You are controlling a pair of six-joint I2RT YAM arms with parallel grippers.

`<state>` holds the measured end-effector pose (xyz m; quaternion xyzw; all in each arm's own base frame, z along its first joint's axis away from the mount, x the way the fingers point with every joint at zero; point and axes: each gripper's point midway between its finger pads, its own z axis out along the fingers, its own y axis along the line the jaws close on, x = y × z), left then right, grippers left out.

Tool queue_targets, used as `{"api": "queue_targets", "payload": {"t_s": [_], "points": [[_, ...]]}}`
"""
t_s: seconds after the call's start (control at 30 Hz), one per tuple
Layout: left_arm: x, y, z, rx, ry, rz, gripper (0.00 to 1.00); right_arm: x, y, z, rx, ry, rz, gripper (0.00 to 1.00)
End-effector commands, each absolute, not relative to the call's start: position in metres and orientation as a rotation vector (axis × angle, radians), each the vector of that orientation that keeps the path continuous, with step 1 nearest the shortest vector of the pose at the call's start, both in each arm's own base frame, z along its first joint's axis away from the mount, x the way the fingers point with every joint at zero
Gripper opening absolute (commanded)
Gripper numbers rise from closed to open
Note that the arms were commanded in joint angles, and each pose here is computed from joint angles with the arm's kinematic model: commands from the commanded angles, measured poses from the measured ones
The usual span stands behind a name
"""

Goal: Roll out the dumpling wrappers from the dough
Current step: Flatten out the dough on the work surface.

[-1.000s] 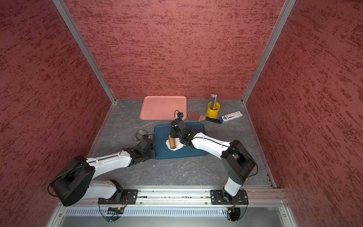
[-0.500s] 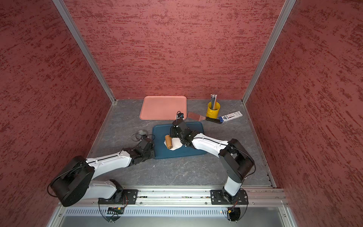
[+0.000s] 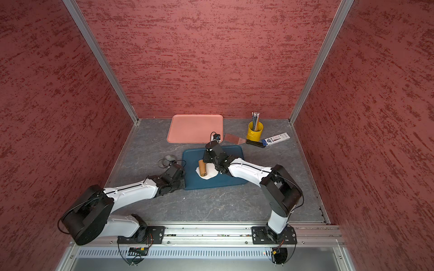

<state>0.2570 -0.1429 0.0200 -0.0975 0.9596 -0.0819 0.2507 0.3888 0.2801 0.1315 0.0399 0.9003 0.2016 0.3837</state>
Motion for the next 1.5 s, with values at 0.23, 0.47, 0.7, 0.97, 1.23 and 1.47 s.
{"api": "queue_targets", "payload": {"t_s": [0.23,0.47,0.7,0.97,1.23,1.47], "points": [[0.263,-0.138,0.021,-0.271,2.584,-0.247,0.0,0.308,0.295,0.026,-0.252,2.642,0.275,0.0],[0.256,-0.124,0.019,-0.292,2.61,-0.175,0.0,0.335,0.144,0.032,0.006,2.615,-0.282,0.0],[0.265,-0.13,0.02,-0.298,2.597,-0.205,0.0,0.312,0.269,0.037,-0.287,2.611,0.19,0.0],[0.258,-0.116,0.021,-0.326,2.598,-0.158,0.0,0.325,0.157,0.015,0.028,2.684,-0.208,0.0],[0.264,-0.119,0.022,-0.329,2.594,-0.18,0.0,0.297,0.311,0.038,-0.35,2.584,0.333,0.0],[0.261,-0.132,0.028,-0.283,2.579,-0.293,0.0,0.315,0.252,0.015,-0.116,2.672,0.236,0.0]]}}
